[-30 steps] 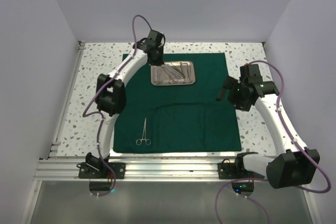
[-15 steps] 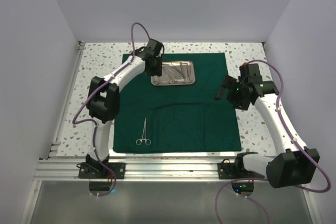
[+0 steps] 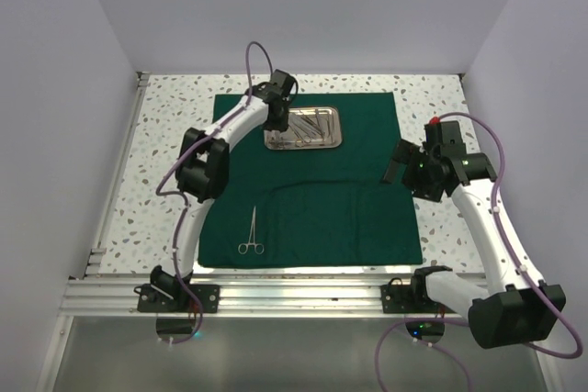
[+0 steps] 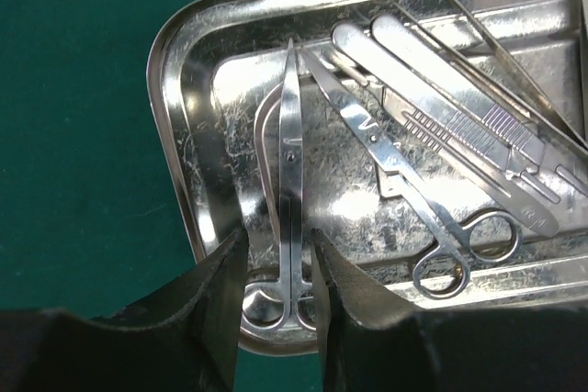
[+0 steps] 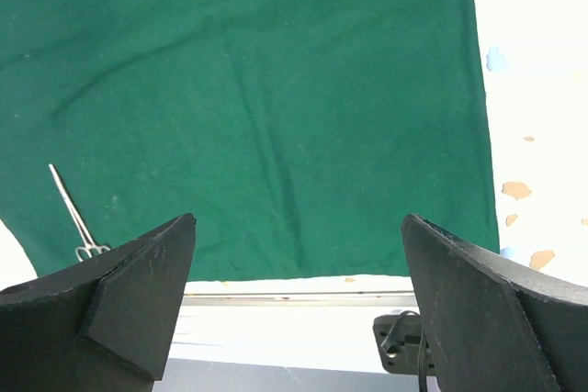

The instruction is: Open and lay out the surgical kit

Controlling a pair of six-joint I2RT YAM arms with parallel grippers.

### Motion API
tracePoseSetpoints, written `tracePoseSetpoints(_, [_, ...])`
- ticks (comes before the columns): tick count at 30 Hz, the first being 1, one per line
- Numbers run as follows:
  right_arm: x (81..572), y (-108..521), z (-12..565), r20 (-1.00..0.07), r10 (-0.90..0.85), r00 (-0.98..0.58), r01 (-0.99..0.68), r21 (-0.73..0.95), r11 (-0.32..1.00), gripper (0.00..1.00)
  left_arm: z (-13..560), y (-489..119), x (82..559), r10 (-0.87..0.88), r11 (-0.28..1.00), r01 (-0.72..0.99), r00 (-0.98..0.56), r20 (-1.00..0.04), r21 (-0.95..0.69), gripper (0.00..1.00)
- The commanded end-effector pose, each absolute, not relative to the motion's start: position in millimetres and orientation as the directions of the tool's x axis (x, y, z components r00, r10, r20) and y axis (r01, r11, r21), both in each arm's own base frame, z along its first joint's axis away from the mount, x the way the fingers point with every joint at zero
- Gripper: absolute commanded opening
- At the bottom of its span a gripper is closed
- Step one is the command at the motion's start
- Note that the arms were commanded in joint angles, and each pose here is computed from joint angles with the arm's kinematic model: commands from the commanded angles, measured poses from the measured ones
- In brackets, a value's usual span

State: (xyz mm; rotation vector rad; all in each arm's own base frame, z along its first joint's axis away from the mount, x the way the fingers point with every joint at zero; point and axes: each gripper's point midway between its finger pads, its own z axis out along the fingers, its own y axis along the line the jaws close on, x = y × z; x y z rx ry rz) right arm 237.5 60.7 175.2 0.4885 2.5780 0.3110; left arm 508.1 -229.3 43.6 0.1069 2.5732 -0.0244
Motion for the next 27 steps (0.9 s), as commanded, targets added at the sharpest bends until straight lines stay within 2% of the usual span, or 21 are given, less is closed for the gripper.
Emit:
tracePoseSetpoints(1, [231.7,57.7,171.9,-0.420,0.395,-0.817,0.295,0.285,0.912,0.98,48.1,-228.3,523.0,0.093,0.995,0.102,-0.824,-0.560,0.015,0.37])
tracePoseSetpoints(12, [243.1,57.5,172.0,-0.429,0.415,-0.802,0.314,0.287,0.905,0.98,6.0,-216.8,492.8,0.114,0.993,0.112,-0.875,-0.470,0.031,0.35])
tracePoseSetpoints(18, [242.9,57.4,171.8,-0.429,0.421,-0.800,0.319,0.289,0.902,0.98,-23.9,-210.9,456.5,0.132,0.991,0.131,-0.936,-0.325,0.025,0.26])
tracePoseSetpoints(26, [242.3,57.2,167.8,-0.424,0.423,-0.801,0.324,0.287,0.901,0.98,-60.7,-203.1,417.7,0.149,0.989,0.149,-0.972,-0.182,0.016,0.22])
tracePoseSetpoints(27, [242.4,56.9,167.8,-0.425,0.426,-0.799,0.327,0.288,0.900,0.98,-62.3,-201.7,415.5,0.152,0.988,0.151,-0.974,-0.168,0.017,0.18])
